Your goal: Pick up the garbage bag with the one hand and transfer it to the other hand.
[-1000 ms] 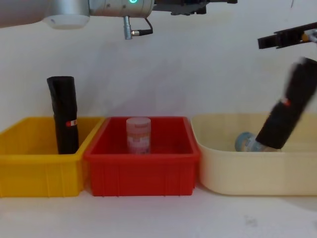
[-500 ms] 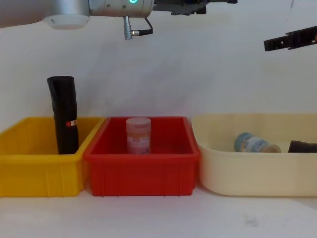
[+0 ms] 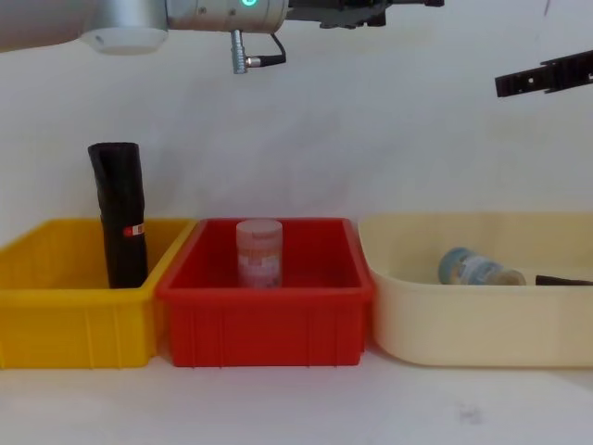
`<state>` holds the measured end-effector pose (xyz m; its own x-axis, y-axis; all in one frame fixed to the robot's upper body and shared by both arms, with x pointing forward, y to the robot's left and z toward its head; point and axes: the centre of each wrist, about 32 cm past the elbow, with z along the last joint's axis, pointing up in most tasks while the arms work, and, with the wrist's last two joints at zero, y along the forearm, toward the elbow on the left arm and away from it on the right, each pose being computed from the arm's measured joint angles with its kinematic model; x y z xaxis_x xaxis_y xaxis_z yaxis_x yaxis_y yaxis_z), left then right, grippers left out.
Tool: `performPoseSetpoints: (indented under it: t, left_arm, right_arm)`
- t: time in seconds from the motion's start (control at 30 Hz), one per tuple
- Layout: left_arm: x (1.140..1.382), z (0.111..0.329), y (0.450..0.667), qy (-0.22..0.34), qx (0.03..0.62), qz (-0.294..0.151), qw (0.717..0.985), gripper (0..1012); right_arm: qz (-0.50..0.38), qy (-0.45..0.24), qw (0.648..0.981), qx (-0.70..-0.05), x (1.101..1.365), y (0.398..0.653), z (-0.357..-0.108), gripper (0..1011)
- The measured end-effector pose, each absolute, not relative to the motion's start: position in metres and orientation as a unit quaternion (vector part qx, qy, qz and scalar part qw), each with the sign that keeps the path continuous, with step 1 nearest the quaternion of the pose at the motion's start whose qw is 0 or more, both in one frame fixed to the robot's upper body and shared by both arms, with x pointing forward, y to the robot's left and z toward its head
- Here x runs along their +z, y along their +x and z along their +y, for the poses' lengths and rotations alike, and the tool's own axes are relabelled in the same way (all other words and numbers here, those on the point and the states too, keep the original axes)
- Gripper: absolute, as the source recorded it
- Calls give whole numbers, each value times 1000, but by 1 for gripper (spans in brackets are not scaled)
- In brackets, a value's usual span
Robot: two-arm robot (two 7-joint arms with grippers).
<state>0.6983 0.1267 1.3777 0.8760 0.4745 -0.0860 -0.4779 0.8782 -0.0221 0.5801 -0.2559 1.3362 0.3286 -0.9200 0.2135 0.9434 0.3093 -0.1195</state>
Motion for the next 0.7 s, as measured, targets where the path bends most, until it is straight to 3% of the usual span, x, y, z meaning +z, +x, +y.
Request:
performPoseSetpoints:
  t: [0.7]
  left_arm:
    - [1378, 127, 698, -21, 246, 39, 968, 1001]
  right_arm:
    - [-52, -112, 807, -577, 1336, 580, -257, 1001]
